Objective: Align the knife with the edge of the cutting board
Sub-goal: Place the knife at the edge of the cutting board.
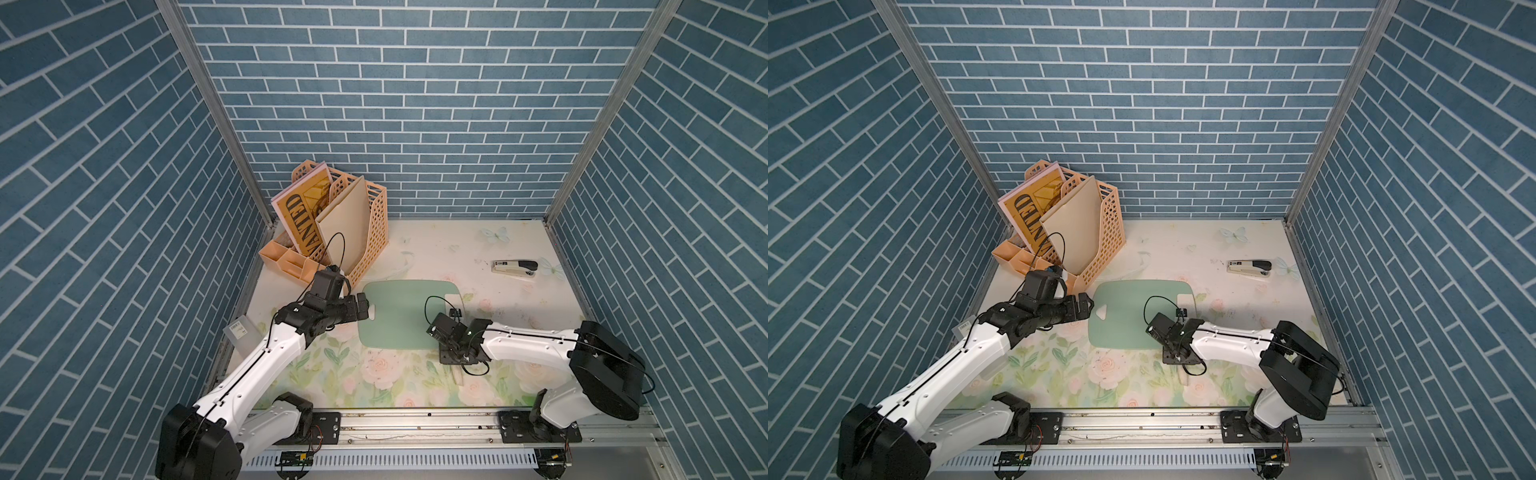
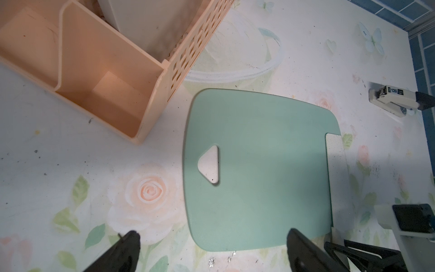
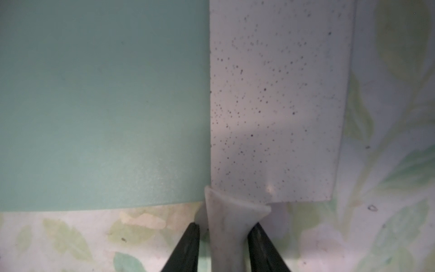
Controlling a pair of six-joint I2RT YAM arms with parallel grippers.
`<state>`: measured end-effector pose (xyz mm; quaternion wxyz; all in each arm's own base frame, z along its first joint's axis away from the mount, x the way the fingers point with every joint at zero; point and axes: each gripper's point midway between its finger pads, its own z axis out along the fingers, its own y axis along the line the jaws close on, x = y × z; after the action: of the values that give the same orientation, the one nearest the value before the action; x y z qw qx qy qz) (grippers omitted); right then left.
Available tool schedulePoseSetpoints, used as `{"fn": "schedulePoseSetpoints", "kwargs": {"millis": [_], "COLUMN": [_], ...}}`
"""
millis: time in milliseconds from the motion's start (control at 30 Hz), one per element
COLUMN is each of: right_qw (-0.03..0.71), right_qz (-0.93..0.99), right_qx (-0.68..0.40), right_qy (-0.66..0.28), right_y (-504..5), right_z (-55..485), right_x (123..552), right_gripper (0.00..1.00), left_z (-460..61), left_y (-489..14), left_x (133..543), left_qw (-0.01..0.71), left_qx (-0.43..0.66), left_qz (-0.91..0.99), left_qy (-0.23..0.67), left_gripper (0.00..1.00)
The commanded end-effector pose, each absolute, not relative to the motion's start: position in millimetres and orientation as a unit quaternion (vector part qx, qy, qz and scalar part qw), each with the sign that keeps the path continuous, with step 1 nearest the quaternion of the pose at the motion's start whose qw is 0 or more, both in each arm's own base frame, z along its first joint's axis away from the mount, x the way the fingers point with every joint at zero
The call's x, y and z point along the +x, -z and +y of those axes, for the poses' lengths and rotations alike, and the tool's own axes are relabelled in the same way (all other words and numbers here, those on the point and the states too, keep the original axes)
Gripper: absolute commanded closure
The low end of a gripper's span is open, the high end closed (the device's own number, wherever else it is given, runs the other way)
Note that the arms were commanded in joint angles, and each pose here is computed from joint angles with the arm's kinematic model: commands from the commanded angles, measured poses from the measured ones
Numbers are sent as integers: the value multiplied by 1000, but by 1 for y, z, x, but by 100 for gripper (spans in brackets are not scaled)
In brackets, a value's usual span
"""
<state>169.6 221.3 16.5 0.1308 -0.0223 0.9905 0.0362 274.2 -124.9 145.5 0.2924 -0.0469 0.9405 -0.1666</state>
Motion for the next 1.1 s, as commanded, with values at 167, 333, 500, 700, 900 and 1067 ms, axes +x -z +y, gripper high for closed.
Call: {"fn": "schedulePoseSetpoints", "kwargs": {"millis": [167,333,500,700,900,1067], "right_qw": [118,118,118,118,123,123], "right_qz": [993,993,993,993,992,992], "right_qx": [-21,-21,-21,-21,-22,-30], "right_qy": [-16,-15,-14,-15,-15,-5], "right_y": [-8,-8,-7,-8,-11,-12], "right_z": [212,212,212,212,213,213], "right_x": [165,165,165,165,168,169], "right_gripper": [61,61,61,60,54,50], "left_z": [-123,-123,-123,-124,-124,-123], "left_y": [-141,-140,-141,-141,-141,-141], "left_x": [270,269,269,269,269,270], "left_qw": [286,284,286,286,285,285], "left_qx": [-41,-41,-42,-41,-41,-41], "left_qz": [944,945,944,944,944,944], "left_qy": [159,158,159,160,159,158], "left_gripper": [1,0,1,1,0,0]}}
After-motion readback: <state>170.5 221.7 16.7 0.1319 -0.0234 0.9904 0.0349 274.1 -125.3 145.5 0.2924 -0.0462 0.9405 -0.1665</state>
